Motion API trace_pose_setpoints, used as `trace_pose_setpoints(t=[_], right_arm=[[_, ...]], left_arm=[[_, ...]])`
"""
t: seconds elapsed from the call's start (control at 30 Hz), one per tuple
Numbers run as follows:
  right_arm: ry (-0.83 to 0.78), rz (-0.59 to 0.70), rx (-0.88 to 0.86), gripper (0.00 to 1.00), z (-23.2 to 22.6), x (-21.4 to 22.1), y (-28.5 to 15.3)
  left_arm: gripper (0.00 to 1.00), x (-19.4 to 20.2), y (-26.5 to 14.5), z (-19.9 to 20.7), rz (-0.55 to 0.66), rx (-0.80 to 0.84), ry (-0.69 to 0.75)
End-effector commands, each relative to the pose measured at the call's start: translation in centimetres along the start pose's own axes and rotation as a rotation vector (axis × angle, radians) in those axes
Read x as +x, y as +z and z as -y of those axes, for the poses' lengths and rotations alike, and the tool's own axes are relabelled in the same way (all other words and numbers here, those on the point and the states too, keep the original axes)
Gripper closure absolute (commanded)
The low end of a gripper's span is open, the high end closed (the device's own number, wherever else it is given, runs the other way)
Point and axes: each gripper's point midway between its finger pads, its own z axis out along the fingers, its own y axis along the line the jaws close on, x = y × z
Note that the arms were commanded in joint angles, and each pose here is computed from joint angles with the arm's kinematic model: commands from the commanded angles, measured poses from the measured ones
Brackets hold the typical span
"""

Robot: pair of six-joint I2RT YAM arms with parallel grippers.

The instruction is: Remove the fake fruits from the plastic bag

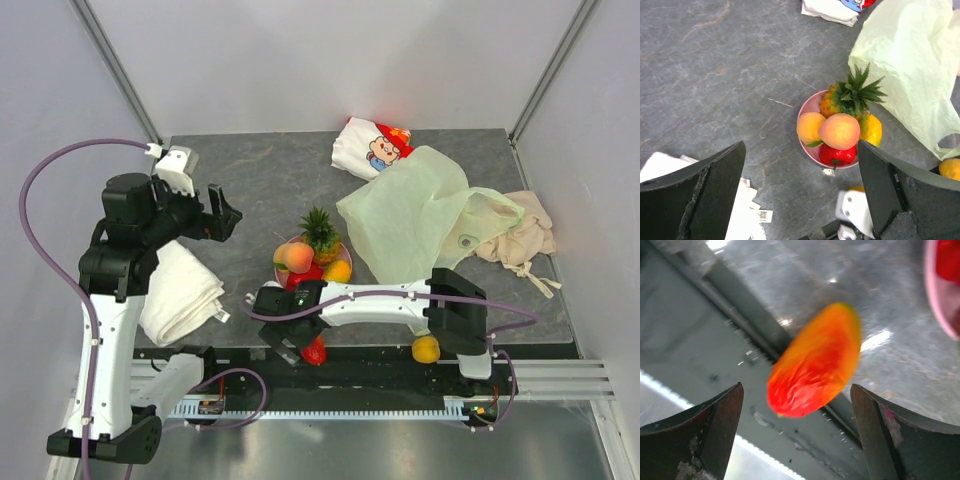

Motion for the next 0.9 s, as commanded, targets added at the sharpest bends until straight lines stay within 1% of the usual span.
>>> trace_pose_setpoints(t=[0.0,0.13,0.2,0.23,0.27,0.33,0.37,0.4,0.43,0.47,0.53,0.57,0.6,0.63,0.7,0.73,0.8,0.83,0.87], right_arm=[[0.047,0.032,0.115,0.05,2.2,-1.1,0.5],[0.039,-0.046,0.166,0.08,4.0,1.3,2.7],[0.029,-0.065,0.172,0.14,4.7,1.8,3.4],[0.02,-0.081,0.166,0.18,4.8,2.3,3.7],[0.012,-0.083,0.155,0.33,4.7,2.3,3.8],[-0.018,-0.067,0.109,0.45,3.9,1.6,3.5],[-0.026,-0.056,0.093,0.53,3.5,1.1,3.4],[-0.067,-0.021,0.064,0.59,2.9,-0.2,2.8],[-0.091,-0.003,0.015,0.7,2.0,-1.0,2.1],[-0.128,0.021,-0.017,0.74,1.4,-1.9,1.3],[-0.27,0.115,-0.069,0.83,0.7,-4.6,-2.4],[-0.33,0.121,-0.069,0.83,1.0,-4.8,-3.7],[-0.468,0.153,-0.062,0.83,1.4,-5.7,-5.3],[-0.535,0.167,-0.052,0.83,2.0,-5.7,-6.8],[-0.687,0.142,-0.05,0.84,3.9,-4.8,-8.4],[-0.83,0.184,-0.03,0.84,5.3,-5.0,-10.4],[-0.972,0.203,0.042,0.84,8.5,-4.4,-12.1],[-1.147,0.199,0.073,0.84,9.7,-4.7,-12.5],[-1.216,0.195,0.105,0.85,11.4,-4.7,-13.0]], left_arm=[[0.01,0.5,-0.3,1.4,0.004,0.07,-0.053],[0.01,1.2,-0.4,1.5,0.001,0.077,-0.062],[0.01,1.4,-0.5,1.4,0.001,0.074,-0.056],[0.01,1.4,-0.6,1.4,0.005,0.073,-0.049],[0.01,1.4,-0.7,1.4,0.007,0.071,-0.047],[0.01,1.5,-0.7,1.5,0.007,0.077,-0.046],[0.01,1.6,-0.7,1.6,0.004,0.082,-0.047],[0.01,1.5,-0.5,1.7,0.003,0.091,-0.048],[0.01,1.3,-0.5,1.8,0.009,0.096,-0.046],[0.01,1.3,-0.3,1.8,0.005,0.1,-0.045],[0.01,0.8,-0.3,1.8,0.016,0.105,-0.037],[0.01,0.6,-0.1,1.8,0.016,0.107,-0.037],[0.01,-0.1,-0.3,1.9,0.031,0.111,-0.029],[0.01,-0.5,-0.4,2.1,0.039,0.119,-0.025],[0.01,-2.1,-0.7,2.6,0.078,0.146,0.002],[0.01,-2.5,-0.8,2.8,0.089,0.156,0.012],[0.01,-3.4,-0.8,3.2,0.106,0.179,0.034],[0.01,-3.6,-0.8,3.1,0.109,0.179,0.037],[0.01,-3.8,-0.7,3.1,0.112,0.181,0.041]])
